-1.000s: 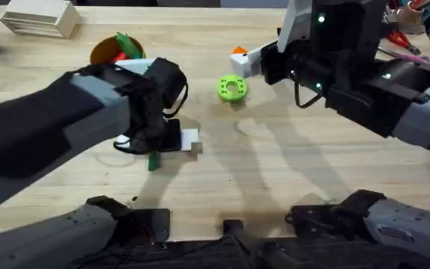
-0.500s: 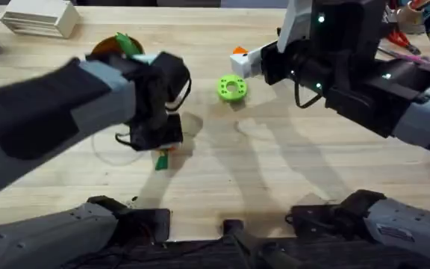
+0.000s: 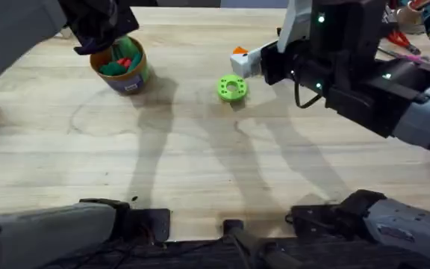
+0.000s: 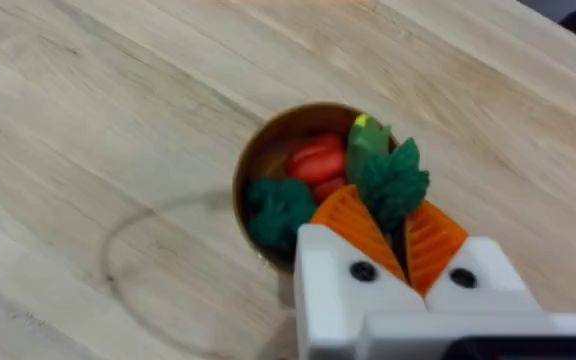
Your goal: Pick up the gripper from the table and insert it into the empty holder that is missing its gripper. Then pick up a screw, insert it into the mounting hole, and use the screwdriver to tighten it. Finally, clean up the table by picking up the vegetable and placing it into the bucket.
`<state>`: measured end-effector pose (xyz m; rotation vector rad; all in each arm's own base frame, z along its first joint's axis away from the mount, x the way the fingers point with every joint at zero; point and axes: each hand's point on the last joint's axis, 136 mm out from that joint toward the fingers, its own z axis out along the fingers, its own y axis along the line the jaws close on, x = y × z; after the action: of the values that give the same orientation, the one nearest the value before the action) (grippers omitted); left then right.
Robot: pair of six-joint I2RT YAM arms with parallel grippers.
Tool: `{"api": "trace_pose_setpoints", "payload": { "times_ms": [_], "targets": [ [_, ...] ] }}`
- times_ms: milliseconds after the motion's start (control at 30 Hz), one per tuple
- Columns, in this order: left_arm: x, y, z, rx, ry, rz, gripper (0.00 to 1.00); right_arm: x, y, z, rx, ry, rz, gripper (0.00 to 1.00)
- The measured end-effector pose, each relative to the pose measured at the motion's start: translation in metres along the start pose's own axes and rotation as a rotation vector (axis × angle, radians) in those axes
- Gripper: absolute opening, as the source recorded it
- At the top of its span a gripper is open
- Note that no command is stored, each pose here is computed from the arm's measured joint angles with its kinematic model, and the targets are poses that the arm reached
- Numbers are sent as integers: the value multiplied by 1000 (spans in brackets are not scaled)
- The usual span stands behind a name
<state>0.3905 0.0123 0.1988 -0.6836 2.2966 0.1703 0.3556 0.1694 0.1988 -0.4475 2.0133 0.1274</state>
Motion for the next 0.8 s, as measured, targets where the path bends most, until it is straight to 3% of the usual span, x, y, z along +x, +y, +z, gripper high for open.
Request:
{"api": "trace_pose_setpoints", "payload": {
  "times_ms": [200,233,267,300,333,367,567,600,633,667,800],
  "targets": [
    [11,6,32,-42,59,3,21,0,0,0,0,0,0,988],
    [19,9,44,-67,94,16,75,0,0,0,0,0,0,988],
    [23,9,48,-74,108,27,291,0,0,0,0,0,0,989],
    [22,9,47,-72,106,27,753,0,0,0,0,0,0,989],
    [22,9,46,-72,105,27,907,0,0,0,0,0,0,989],
    [24,12,42,-77,115,28,984,-1,0,-1,0,-2,0,990],
    [8,22,-2,-36,61,32,985,-14,-5,-27,1,-43,8,989],
    [2,30,-39,15,30,29,985,-10,-9,-46,1,-27,5,989],
    [2,32,-52,40,26,39,985,-7,-9,-53,0,-16,4,989],
    [11,33,-83,129,46,95,985,4,-13,-73,0,23,19,989],
    [43,30,-115,274,148,241,985,15,-18,-103,0,43,67,989]
  ]
}}
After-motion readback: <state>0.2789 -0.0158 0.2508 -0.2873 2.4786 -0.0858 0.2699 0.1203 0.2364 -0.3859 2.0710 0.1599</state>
